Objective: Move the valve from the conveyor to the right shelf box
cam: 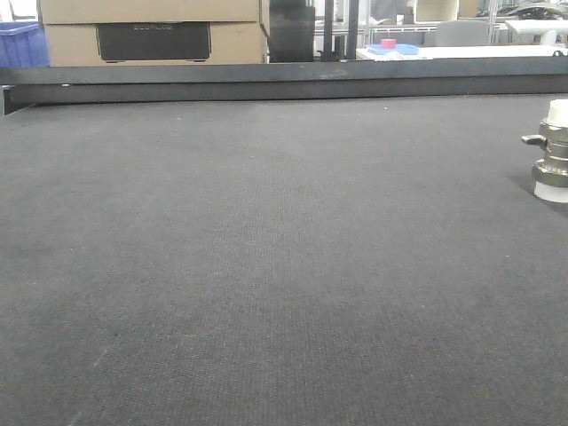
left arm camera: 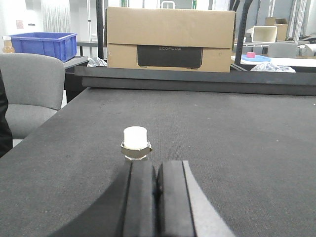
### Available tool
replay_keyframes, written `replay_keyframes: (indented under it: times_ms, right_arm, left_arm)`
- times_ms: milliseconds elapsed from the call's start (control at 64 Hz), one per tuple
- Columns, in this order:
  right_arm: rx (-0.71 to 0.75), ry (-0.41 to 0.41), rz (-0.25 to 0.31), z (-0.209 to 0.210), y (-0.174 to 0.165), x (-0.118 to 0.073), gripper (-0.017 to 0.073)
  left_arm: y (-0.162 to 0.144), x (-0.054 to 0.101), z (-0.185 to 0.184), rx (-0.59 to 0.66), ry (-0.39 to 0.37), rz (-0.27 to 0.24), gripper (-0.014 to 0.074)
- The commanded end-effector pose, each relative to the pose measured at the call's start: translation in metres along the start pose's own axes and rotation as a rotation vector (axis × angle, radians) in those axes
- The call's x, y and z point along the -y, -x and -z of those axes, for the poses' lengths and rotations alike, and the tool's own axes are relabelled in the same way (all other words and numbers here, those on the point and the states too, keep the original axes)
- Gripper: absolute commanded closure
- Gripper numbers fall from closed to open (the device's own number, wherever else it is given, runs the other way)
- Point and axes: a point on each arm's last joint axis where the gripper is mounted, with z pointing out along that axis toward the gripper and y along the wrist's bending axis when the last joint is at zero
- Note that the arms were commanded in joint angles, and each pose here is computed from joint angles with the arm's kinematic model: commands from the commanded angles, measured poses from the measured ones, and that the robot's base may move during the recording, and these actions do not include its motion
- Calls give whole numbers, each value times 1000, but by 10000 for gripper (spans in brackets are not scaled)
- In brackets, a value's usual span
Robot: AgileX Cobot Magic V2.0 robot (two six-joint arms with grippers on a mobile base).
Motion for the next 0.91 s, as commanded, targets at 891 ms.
replay_keyframes:
  times_ms: [891]
  right_arm:
    - [172, -8, -1, 2, 16, 1, 713]
  left_arm:
    - [21, -2, 3, 221, 10, 56, 705]
